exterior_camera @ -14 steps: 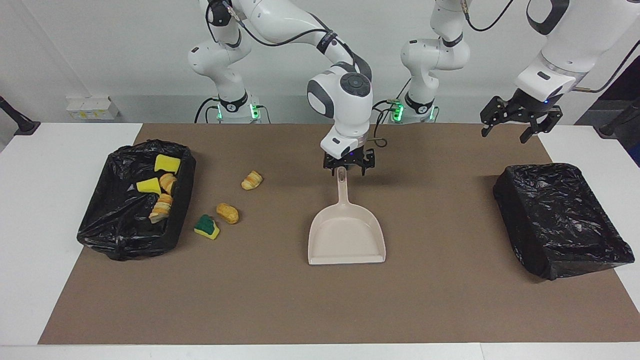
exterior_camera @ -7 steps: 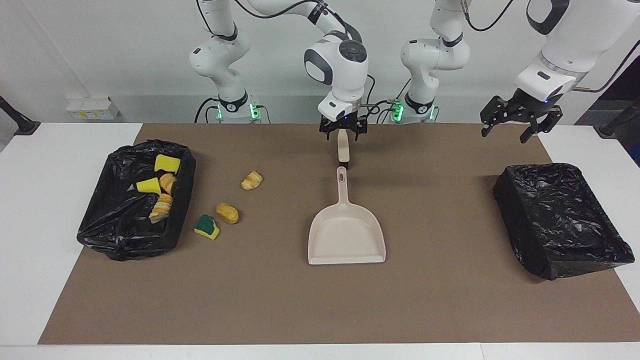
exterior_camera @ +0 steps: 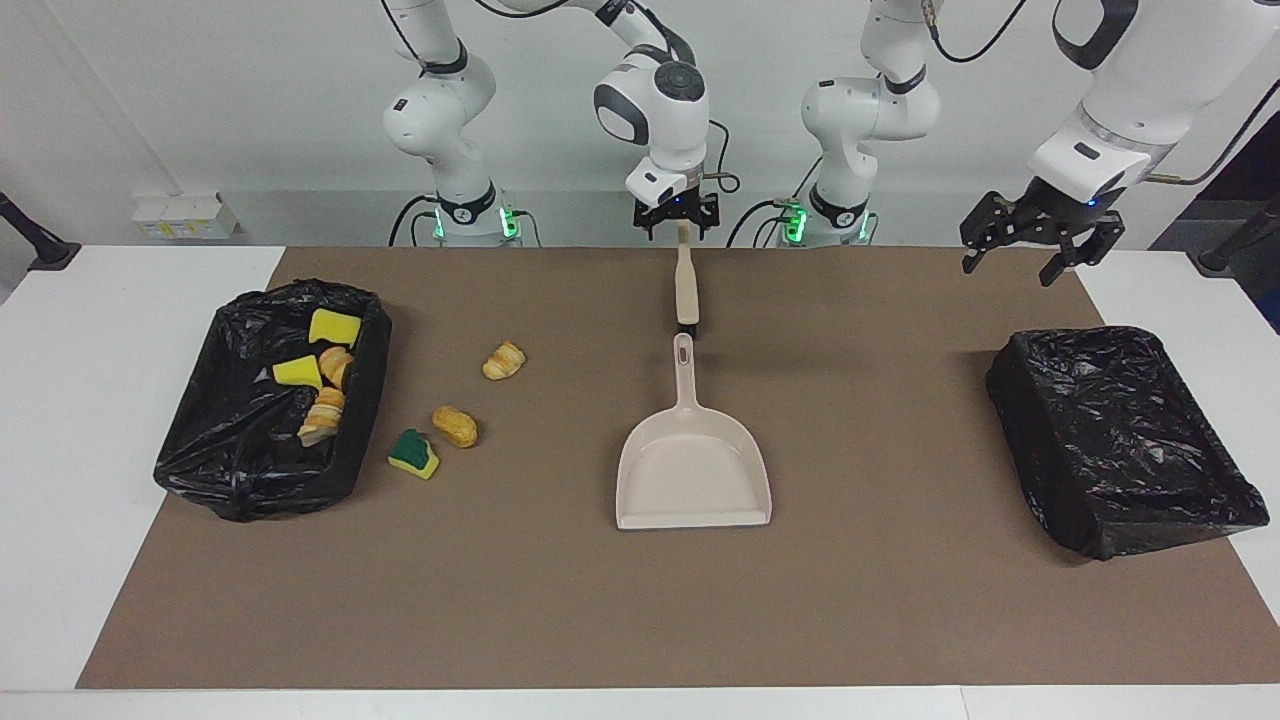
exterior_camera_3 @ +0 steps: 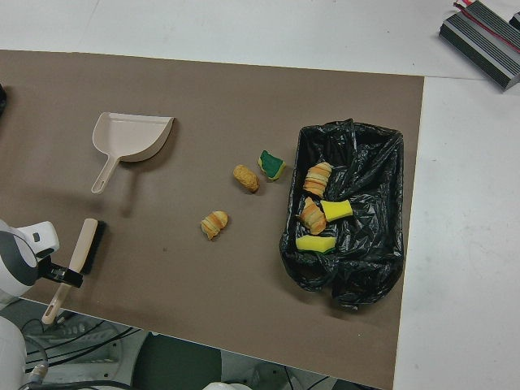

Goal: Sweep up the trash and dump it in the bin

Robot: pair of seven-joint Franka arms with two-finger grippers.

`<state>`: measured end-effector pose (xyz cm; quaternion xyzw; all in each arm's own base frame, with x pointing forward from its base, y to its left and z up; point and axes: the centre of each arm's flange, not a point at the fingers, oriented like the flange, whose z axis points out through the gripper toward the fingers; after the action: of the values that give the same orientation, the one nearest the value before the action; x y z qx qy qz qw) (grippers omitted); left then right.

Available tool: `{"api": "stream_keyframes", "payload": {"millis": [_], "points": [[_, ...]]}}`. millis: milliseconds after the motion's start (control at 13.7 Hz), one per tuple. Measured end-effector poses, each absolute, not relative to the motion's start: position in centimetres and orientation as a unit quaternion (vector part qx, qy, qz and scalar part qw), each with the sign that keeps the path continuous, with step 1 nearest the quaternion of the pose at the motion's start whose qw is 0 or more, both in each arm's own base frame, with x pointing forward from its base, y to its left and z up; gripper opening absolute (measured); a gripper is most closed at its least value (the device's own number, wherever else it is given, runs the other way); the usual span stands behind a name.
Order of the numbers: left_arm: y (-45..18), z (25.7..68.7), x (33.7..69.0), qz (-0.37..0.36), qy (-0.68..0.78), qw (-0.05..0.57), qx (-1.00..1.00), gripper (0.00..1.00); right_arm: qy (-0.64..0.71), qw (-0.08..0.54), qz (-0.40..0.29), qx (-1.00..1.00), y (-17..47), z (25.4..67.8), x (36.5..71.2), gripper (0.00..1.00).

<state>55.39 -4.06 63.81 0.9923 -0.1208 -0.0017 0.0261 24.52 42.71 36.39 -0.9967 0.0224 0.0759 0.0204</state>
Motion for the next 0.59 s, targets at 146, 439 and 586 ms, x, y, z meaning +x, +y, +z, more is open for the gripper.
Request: {"api": "stream_keyframes", "payload": {"millis": [146, 439, 586], "points": [[-4.1, 63.8, 55.4, -0.002, -0.121, 0.026, 0.992, 1.00, 0.019, 0.016, 0.079, -0.997, 42.8, 35.8, 23.8, 0.96], [-4.1, 64.0, 55.2, 0.000, -0.121, 0.026, 0.992, 1.00, 0.032, 0.026, 0.091, -0.995, 43.2, 34.7, 23.4, 0.82], [-4.1, 64.1, 55.2, 0.000, -0.121, 0.026, 0.992, 1.00, 0.035, 0.025, 0.095, -0.995, 43.4, 33.9, 23.3, 0.78]]}}
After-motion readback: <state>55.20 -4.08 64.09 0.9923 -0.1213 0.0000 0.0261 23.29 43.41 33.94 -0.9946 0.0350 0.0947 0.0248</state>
